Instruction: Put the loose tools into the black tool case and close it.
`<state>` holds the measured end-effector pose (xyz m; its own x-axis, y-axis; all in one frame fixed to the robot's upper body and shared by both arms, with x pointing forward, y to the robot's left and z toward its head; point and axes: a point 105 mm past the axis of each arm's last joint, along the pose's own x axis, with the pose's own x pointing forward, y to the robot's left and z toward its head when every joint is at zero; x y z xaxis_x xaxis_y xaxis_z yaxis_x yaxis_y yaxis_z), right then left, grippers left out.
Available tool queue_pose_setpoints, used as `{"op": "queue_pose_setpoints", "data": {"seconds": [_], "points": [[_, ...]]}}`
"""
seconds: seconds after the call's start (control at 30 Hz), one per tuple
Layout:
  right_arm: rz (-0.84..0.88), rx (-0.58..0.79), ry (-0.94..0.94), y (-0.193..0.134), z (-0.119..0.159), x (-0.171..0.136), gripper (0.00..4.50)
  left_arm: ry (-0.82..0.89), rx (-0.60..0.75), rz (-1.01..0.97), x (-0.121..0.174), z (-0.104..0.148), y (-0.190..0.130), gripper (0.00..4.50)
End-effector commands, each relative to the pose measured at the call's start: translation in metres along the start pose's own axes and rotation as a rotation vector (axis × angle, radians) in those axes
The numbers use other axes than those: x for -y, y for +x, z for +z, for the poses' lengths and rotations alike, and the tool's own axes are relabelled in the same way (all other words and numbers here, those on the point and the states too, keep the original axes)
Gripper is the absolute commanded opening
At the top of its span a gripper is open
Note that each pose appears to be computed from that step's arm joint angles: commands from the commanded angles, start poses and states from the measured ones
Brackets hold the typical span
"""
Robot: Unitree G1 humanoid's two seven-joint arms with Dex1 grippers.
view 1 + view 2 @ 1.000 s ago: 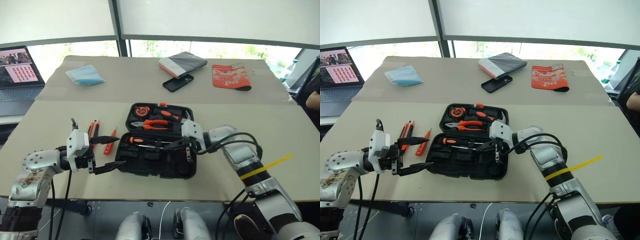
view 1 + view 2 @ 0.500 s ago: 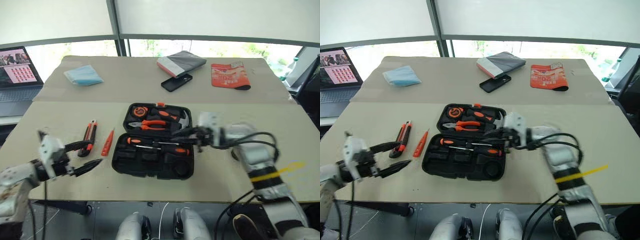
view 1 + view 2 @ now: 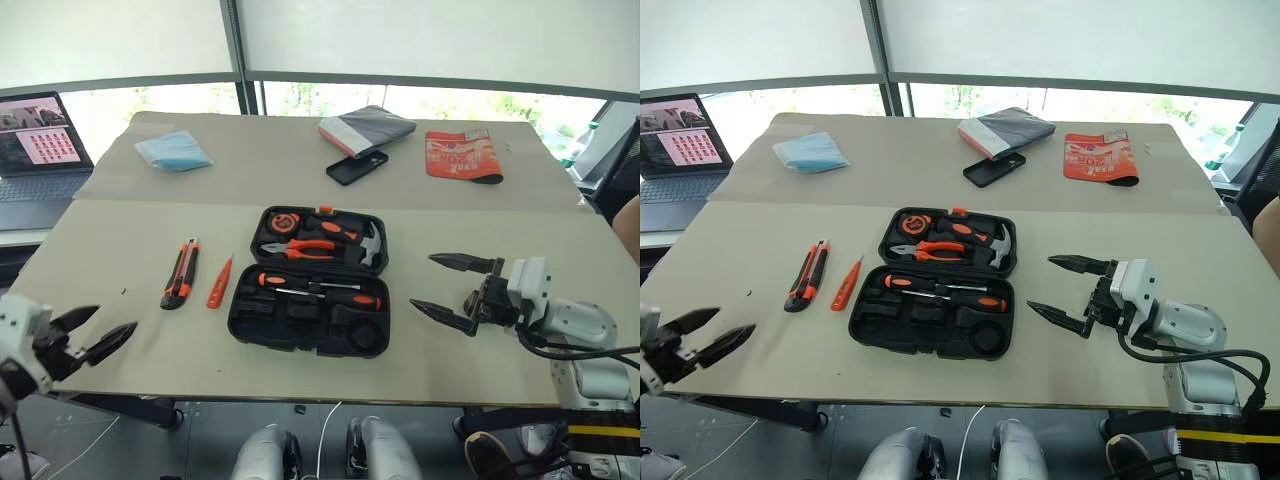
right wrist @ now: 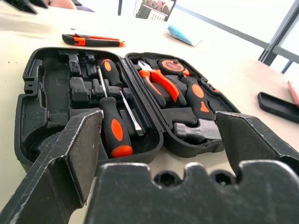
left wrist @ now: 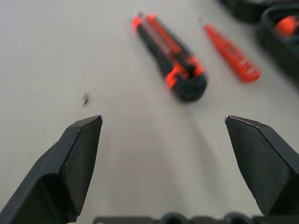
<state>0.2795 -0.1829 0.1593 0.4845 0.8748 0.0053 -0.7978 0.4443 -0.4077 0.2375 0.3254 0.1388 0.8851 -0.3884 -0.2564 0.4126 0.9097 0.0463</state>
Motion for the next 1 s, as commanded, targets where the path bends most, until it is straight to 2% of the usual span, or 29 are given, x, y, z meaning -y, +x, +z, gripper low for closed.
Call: {"op": "queue_pose_setpoints", "data": {"seconds": [0.03, 0.13, 0.2, 0.27, 0.33, 0.53, 0.6, 0.8, 0.9, 1.0], "points": [[0.053, 0.095, -0.052, 0.009, 0.026, -0.007, 4.45, 0.049, -0.024, -0.021, 0.02, 0.028, 0.024, 4.5], [0.083, 0.118, -0.05, 0.013, 0.034, -0.009, 4.45, 0.026, -0.119, 0.087, 0.02, 0.034, 0.042, 4.5], [0.093, 0.142, -0.039, 0.015, 0.04, -0.009, 4.45, -0.066, -0.09, 0.092, 0.032, 0.045, 0.057, 4.5], [0.117, 0.169, -0.042, 0.02, 0.049, -0.009, 4.45, -0.082, -0.124, 0.017, 0.063, 0.045, 0.077, 4.5], [0.143, 0.183, -0.043, 0.024, 0.057, -0.011, 4.45, -0.072, -0.166, 0.029, 0.075, 0.04, 0.089, 4.5], [0.159, 0.196, -0.044, 0.031, 0.069, -0.012, 4.45, -0.106, -0.21, 0.099, 0.082, 0.031, 0.106, 4.5], [0.146, 0.194, -0.055, 0.031, 0.071, -0.009, 4.45, -0.083, -0.226, 0.157, 0.074, 0.028, 0.109, 4.5], [0.127, 0.182, -0.059, 0.03, 0.071, -0.007, 4.45, -0.116, -0.203, 0.182, 0.077, 0.027, 0.114, 4.5], [0.122, 0.179, -0.057, 0.03, 0.071, -0.007, 4.5, -0.126, -0.195, 0.2, 0.075, 0.026, 0.115, 3.77], [0.122, 0.172, -0.049, 0.031, 0.069, -0.007, 4.5, -0.161, -0.158, 0.207, 0.074, 0.031, 0.118, 2.68]]}}
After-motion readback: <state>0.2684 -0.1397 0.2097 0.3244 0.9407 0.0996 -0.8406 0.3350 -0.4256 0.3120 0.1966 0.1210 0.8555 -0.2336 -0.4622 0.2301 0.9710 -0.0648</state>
